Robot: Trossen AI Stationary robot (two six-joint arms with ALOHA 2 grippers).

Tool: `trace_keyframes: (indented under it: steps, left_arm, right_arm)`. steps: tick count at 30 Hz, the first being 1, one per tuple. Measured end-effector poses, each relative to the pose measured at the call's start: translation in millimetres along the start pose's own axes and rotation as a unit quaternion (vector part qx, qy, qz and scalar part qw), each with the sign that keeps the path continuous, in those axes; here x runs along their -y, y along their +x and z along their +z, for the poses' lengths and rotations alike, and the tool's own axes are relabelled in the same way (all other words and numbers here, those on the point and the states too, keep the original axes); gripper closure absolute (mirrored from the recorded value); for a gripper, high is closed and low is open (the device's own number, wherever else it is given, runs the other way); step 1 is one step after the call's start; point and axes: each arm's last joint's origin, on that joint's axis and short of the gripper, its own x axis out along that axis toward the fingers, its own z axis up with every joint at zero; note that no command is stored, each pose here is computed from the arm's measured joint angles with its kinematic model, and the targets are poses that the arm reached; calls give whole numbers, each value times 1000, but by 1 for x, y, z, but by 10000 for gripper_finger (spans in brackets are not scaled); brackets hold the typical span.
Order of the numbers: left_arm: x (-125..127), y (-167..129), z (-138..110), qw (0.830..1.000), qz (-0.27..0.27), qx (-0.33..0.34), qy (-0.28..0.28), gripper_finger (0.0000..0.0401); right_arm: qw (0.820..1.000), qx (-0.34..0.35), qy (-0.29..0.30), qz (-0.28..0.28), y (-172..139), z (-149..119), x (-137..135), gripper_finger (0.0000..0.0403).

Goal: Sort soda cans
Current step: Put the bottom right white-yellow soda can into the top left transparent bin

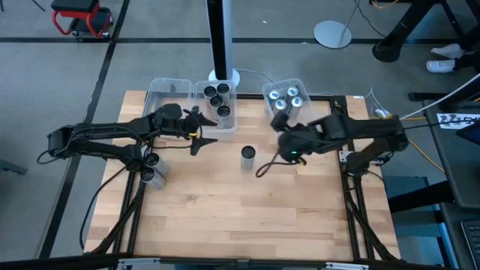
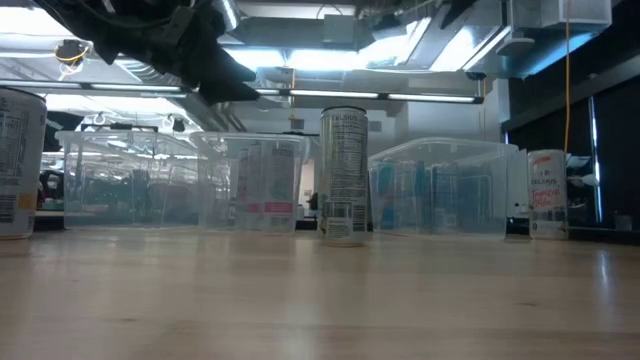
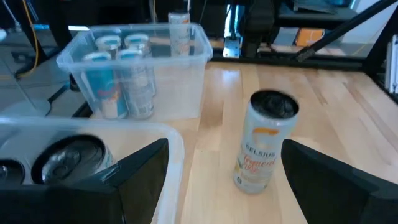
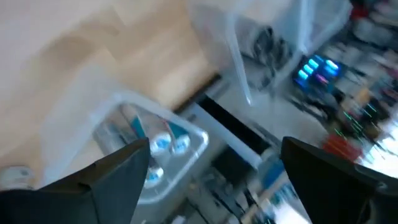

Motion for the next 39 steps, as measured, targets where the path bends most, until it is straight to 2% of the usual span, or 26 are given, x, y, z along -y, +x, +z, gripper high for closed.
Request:
trace_keyframes:
  steps: [7, 12, 15, 21, 30, 35, 37, 39]
  left_arm:
    - [1, 0, 7, 999, -1, 37, -6, 88]
    - [2, 2, 10, 998, 1, 55, -25, 31]
    - [4, 9, 12, 997, -5, 65, -33, 6]
    - [18, 31, 17, 996, -35, 76, -8, 11]
    - [51, 50, 7, 994, -95, 36, 26, 12]
    - [63, 60, 8, 997, -52, 56, 32, 12]
    - [61, 65, 14, 999, -11, 45, 20, 13]
    - [55, 69, 26, 1000, 7, 22, -3, 13]
  right_arm:
    - [995, 7, 30, -99, 17, -10, -46, 42]
    - [985, 23, 27, -167, 40, -15, -68, 42]
    - [978, 23, 26, -207, 52, -19, -74, 42]
    - [962, 44, 19, -270, 70, -28, -73, 42]
    - [951, 113, 9, -286, 76, -36, -66, 42]
    - [946, 139, 6, -294, 76, -33, -64, 42]
    - [942, 157, 3, -297, 76, -31, -63, 42]
    - [941, 165, -1, -294, 77, -30, -64, 42]
